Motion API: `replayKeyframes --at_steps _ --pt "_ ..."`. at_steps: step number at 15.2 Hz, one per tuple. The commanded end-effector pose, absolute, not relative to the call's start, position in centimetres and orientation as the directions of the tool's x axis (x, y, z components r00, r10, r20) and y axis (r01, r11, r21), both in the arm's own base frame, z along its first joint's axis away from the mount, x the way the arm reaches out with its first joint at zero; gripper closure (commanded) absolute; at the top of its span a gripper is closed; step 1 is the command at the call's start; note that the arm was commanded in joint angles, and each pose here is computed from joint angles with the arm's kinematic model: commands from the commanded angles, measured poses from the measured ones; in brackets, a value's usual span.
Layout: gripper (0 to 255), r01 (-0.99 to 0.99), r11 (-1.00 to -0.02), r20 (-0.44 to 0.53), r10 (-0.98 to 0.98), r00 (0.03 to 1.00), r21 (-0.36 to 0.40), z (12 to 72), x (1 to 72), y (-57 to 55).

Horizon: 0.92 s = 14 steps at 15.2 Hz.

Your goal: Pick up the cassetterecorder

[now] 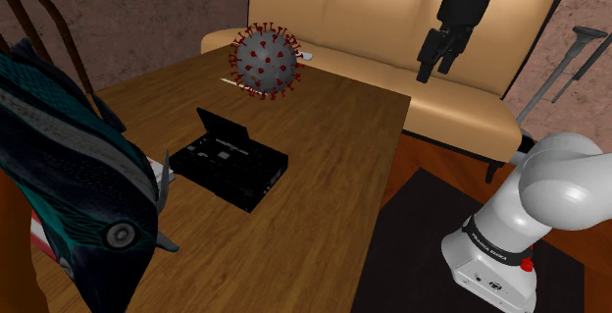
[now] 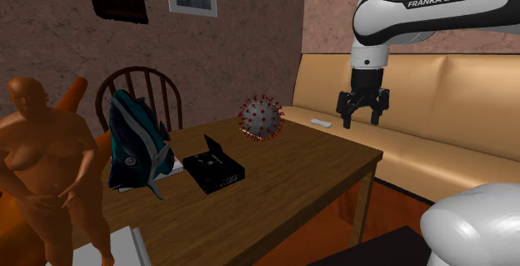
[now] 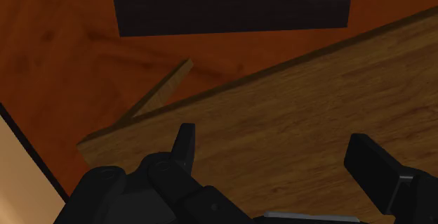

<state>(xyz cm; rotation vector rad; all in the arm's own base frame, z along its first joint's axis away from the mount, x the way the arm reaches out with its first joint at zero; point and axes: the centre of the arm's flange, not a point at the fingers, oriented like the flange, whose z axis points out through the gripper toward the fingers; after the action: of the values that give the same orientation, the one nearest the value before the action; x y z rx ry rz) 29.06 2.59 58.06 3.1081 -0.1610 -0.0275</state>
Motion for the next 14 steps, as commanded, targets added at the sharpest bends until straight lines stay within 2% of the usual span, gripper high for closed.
replayKeyframes --at_steps 1,14 --pt "0 -0.103 -0.994 -0.016 -0.104 0.994 0.03 58.1 29.1 2.6" --pt "0 0.051 -0.992 -0.01 0.05 0.999 0.111 56.6 36.7 19.0"
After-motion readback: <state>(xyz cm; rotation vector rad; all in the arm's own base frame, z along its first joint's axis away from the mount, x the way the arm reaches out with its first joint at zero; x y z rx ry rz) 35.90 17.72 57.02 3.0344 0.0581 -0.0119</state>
